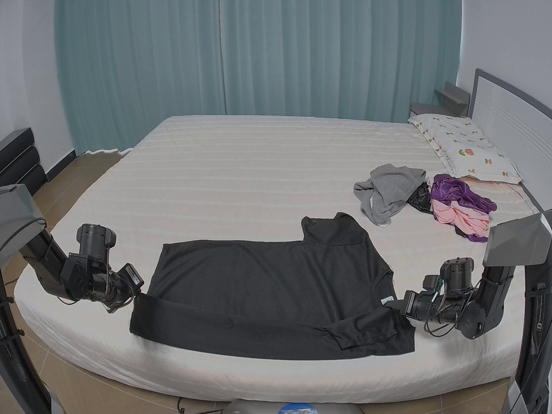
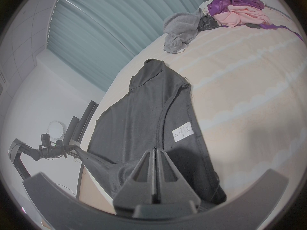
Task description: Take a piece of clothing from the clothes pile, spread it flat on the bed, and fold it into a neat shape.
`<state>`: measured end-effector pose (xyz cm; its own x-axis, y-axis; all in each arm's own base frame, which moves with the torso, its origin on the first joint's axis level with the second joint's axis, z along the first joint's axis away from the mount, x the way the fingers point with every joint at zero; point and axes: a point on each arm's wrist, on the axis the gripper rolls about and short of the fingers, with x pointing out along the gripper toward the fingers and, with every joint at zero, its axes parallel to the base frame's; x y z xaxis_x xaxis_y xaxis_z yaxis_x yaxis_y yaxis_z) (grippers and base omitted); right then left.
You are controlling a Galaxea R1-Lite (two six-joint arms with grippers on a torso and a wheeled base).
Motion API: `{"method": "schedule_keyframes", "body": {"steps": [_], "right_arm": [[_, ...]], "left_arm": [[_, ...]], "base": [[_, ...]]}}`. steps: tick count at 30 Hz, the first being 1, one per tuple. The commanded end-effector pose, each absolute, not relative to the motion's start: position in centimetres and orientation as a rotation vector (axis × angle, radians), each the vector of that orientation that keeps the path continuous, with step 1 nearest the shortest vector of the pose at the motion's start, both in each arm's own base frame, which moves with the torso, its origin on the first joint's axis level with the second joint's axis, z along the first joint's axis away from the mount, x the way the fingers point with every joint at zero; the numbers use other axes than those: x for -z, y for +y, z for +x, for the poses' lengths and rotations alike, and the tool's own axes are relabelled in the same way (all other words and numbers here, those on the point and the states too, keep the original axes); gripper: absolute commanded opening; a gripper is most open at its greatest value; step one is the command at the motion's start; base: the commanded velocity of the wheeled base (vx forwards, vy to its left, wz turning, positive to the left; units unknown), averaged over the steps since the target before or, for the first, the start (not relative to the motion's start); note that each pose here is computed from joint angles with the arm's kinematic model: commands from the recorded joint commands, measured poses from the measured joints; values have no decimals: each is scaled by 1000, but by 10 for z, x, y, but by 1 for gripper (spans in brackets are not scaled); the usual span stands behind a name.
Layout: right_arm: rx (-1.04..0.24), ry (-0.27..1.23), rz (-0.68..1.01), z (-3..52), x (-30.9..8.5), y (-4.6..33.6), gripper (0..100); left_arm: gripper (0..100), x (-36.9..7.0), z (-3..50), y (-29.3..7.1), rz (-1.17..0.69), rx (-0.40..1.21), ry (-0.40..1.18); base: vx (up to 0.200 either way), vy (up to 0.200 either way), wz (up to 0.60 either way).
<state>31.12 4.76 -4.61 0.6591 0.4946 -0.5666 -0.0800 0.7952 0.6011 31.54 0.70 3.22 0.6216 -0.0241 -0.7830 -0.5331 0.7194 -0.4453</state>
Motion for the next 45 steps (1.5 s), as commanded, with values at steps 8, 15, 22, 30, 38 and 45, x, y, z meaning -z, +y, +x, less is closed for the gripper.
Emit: {"method": "schedule_keyframes", "body": {"steps": [8,15,22,30,38,45], "right_arm": [[-340,773,581,293,29,41,0],[-352,727,585,275,12,38,0],[-352,695,591,245,-4,31,0],[-352,684,580,212,-15,30,0],[-362,728,573,201,-25,31,0],[-382,660,568,195,-44,31,0]], "left_arm": [[0,-37,313,8,-724,-323,853],[0,-47,300,7,-718,-315,841],[0,-61,286,7,-724,-310,807],[0,-66,260,14,-729,-337,804],[0,-68,241,21,-745,-361,805],[0,-65,228,21,-730,-363,832]], "base": [[0,0,0],[0,0,0],[0,0,0],[0,0,0],[0,0,0],[0,0,0]]}}
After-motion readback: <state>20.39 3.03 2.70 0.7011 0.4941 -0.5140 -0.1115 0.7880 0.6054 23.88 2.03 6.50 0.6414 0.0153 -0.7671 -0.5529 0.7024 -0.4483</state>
